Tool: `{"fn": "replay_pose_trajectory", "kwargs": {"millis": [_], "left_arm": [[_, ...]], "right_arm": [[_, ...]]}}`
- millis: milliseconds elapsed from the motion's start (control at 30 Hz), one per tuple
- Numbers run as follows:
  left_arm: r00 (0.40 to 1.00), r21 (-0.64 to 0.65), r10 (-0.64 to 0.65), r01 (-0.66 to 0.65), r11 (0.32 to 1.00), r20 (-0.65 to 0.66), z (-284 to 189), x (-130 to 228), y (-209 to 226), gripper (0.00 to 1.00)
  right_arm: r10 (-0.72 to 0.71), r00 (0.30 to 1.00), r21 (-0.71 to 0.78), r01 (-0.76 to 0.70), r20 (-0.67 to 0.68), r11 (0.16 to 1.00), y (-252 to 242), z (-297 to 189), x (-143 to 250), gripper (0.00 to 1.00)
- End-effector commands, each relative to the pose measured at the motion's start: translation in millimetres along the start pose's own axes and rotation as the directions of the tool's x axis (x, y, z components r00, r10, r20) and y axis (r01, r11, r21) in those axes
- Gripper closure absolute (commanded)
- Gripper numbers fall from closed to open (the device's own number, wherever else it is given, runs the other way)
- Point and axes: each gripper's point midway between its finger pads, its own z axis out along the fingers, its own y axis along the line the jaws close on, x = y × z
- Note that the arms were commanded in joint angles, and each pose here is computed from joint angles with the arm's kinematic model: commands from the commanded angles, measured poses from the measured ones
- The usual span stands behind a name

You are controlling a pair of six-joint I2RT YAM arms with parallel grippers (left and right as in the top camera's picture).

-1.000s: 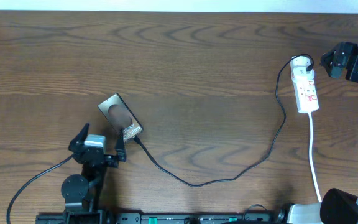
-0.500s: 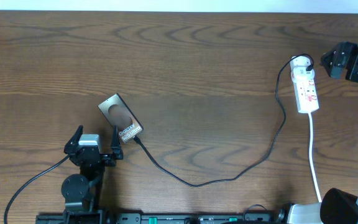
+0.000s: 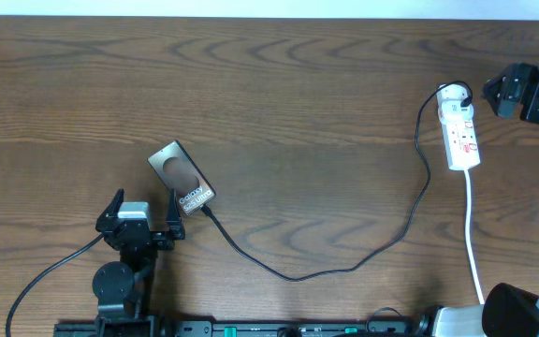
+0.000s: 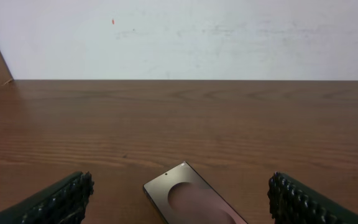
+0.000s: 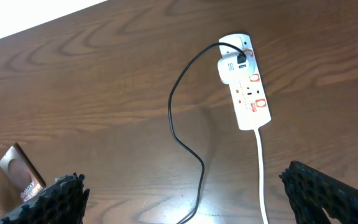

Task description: Plug charger to phone and switch on socket

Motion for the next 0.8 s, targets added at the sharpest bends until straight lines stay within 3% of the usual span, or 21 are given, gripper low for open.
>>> {"fn": "replay_pose_trajectory", "kwargs": {"millis": [0,367,600,767], "left_arm": [[0.999,-0.009,-0.015,0.015,1.0,-0.047,1.0,16.2,1.7,0.08],[0.999,-0.009,-0.015,0.015,1.0,-0.047,1.0,16.2,1.7,0.08],[0.999,-0.009,-0.015,0.015,1.0,-0.047,1.0,16.2,1.7,0.08],[0.999,-0.009,-0.015,0.015,1.0,-0.047,1.0,16.2,1.7,0.08]], "right_arm": [[-0.014,1.0,-0.005,0.014,0.002,1.0,2.0,0.1,-1.1,0.01],[-0.039,0.998,0.012,0.038,0.046,0.999,1.0,-3.5,-9.8,0.01],[-0.153,0.967,0.011,0.154,0.203,0.988,29.6,-18.6,-16.5,0.01],[-0.234,0.896,0.0,0.253,0.376,0.968,47.2,-0.9,-6.2,0.01]]}}
